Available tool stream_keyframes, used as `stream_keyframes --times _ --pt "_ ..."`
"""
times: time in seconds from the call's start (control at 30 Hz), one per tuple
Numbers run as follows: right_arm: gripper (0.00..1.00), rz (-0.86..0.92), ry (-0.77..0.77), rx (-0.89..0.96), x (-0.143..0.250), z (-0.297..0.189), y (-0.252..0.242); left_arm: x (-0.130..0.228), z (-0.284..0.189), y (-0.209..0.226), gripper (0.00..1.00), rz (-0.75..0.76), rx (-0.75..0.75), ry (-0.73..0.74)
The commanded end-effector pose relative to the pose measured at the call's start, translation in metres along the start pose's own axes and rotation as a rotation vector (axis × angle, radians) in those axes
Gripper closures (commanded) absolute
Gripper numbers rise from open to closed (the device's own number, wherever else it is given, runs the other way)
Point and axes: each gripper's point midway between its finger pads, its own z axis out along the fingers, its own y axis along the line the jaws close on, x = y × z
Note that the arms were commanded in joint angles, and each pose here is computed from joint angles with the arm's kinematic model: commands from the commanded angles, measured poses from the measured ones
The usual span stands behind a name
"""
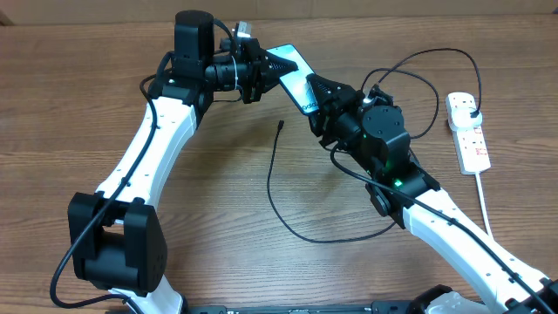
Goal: Plug charger to phone and switch on socket
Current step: 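Open the right gripper and release the smartphone to the left gripper, then hold the smartphone with the left gripper and raise the right gripper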
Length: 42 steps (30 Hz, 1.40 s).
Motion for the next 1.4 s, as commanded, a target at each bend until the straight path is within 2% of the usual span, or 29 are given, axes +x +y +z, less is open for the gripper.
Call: stream_keyframes --times 0.0,0.07,0.33,0.47,0.67,0.97,1.17,1.37 --pt "0.54 -0.096 -0.026 0.012 -0.006 -0.002 0.005 0.001 -0.009 -0.003 0.96 0.124 0.034 0.043" --pt "0.5 -0.171 -0.042 0.084 -0.016 -0.004 -0.011 0.002 -0.019 -0.005 0.96 0.204 0.062 0.072" --pt "0.49 -0.366 -0.086 0.385 -0.072 -0.029 -0.07 0.015 -0.069 -0.008 0.96 0.398 0.218 0.217" --pt "0.49 -0.469 -0.058 0.498 -0.093 -0.045 -0.091 0.02 -0.085 -0.003 0.96 0.425 0.267 0.241" --pt "0.51 -0.711 0.164 0.555 -0.077 -0.057 -0.112 0.023 -0.095 0.009 0.96 0.398 0.265 0.227" --pt "0.52 -0.715 0.268 0.679 -0.06 -0.076 -0.142 0.008 -0.121 0.019 0.96 0.347 0.256 0.155" --pt "0.52 -0.745 0.317 0.722 -0.054 -0.069 -0.131 -0.005 -0.145 0.026 0.96 0.291 0.254 0.093" --pt "0.52 -0.749 0.366 0.792 -0.054 -0.039 -0.113 -0.008 -0.154 0.03 0.96 0.24 0.251 0.072"
